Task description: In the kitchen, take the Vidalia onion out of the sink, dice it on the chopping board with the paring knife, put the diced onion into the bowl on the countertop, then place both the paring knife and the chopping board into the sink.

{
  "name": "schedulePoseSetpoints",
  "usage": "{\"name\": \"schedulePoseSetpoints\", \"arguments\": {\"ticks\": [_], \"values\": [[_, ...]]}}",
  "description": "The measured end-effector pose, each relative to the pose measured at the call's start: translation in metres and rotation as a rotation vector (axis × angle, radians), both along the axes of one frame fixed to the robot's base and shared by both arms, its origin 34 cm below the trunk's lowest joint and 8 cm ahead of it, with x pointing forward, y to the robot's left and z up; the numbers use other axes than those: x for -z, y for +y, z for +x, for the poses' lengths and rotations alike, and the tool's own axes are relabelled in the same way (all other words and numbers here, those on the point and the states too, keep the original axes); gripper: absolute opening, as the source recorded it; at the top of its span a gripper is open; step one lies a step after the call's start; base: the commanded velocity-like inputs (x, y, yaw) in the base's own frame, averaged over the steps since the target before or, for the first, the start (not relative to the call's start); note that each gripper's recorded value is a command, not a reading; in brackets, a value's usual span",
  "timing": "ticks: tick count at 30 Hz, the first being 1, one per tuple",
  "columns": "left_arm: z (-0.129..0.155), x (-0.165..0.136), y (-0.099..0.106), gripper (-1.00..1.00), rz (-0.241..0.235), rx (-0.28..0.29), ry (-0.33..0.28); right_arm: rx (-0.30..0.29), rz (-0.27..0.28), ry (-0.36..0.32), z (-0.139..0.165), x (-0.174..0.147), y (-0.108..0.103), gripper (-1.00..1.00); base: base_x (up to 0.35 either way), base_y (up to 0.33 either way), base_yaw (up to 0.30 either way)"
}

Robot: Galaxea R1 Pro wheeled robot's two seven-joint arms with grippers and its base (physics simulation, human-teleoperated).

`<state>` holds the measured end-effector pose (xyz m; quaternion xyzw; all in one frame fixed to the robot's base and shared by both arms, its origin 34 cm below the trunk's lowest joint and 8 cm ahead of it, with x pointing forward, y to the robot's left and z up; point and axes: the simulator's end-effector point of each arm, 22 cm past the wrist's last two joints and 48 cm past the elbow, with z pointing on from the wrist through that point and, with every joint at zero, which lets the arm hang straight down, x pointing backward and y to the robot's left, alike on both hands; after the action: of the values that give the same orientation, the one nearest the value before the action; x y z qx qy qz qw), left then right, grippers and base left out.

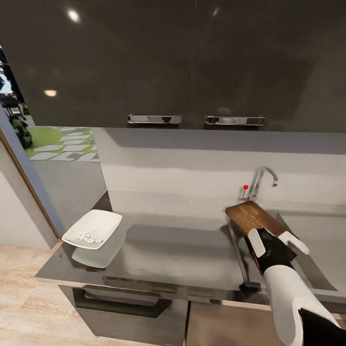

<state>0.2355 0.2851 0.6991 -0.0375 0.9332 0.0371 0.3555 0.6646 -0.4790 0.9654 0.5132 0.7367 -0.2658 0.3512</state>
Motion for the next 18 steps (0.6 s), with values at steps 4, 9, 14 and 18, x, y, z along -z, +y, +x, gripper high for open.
{"name": "schedulePoseSetpoints", "arguments": {"ticks": [4,9,14,18], "values": [[0.000,0.000,0.000,1.00,0.000,0.000,0.000,0.104,0.027,0.023,-0.024,0.010,-0.009,-1.00,0.000,0.000,0.000],[0.000,0.000,0.000,1.00,0.000,0.000,0.000,0.176,0.075,0.035,-0.042,0.024,-0.014,-1.00,0.000,0.000,0.000],[0.002,-0.001,0.000,1.00,0.000,0.000,-0.006,0.229,0.057,0.041,-0.052,0.021,-0.016,-1.00,0.079,0.000,0.000],[0.003,-0.002,0.000,1.00,0.000,0.000,-0.008,0.236,0.059,0.038,-0.053,0.021,-0.014,-1.00,0.274,0.000,0.000]]}}
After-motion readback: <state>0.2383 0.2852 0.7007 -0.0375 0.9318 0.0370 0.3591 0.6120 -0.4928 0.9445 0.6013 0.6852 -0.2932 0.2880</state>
